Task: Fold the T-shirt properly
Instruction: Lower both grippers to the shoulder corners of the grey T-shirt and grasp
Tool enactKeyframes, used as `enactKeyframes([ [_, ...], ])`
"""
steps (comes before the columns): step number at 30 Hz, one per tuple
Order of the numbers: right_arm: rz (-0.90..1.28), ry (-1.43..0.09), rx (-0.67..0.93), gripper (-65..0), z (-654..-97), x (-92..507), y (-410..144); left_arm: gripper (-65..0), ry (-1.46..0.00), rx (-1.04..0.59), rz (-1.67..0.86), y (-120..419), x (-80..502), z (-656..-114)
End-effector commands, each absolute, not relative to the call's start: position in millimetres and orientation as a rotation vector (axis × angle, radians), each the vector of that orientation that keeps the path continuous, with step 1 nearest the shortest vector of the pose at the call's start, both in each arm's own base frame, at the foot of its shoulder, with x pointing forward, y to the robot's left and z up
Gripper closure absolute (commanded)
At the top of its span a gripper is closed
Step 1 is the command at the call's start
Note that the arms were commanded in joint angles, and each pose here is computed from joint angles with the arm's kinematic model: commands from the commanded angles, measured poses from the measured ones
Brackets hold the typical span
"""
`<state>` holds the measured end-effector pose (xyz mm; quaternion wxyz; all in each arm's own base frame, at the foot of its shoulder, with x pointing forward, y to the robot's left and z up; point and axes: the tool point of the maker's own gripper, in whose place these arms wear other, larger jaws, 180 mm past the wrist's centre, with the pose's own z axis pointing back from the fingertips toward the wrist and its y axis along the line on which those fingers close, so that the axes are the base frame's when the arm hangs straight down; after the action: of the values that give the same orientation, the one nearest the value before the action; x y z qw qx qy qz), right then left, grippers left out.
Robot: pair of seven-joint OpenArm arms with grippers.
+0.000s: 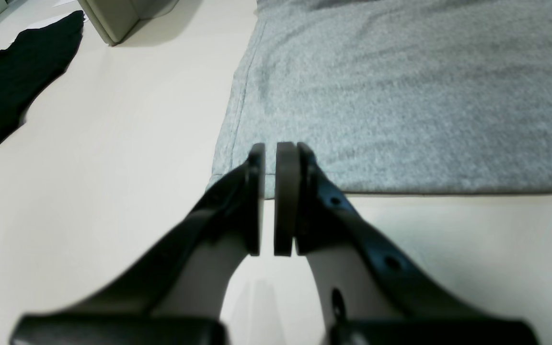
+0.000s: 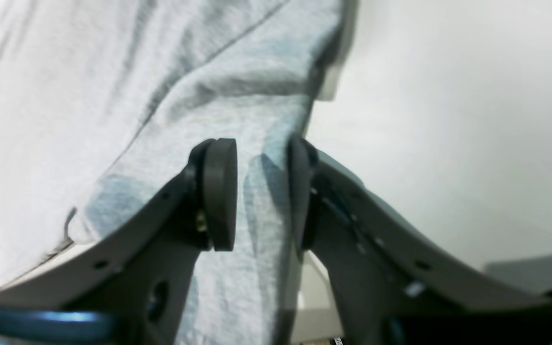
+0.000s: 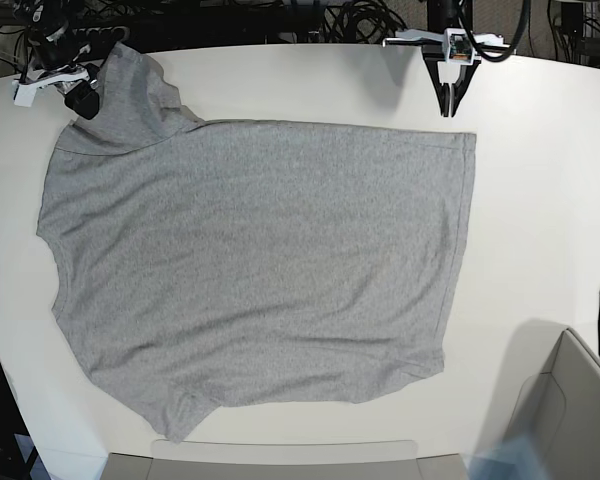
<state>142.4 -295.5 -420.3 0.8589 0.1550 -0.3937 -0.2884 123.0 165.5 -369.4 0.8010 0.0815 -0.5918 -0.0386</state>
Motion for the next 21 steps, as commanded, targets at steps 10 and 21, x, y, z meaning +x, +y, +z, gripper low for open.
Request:
enactKeyframes([
  [10, -0.553, -0.709, 0.319, -19.2, -436.9, 120.7, -284.9, -17.3, -1.313, 0.163, 0.029, 174.9, 135.0, -354.4],
  [21, -0.501, -0.677, 0.277, -19.1, -441.8, 115.4, -285.0, -25.1, -1.023, -0.187, 0.352, 179.7, 181.2, -371.8],
])
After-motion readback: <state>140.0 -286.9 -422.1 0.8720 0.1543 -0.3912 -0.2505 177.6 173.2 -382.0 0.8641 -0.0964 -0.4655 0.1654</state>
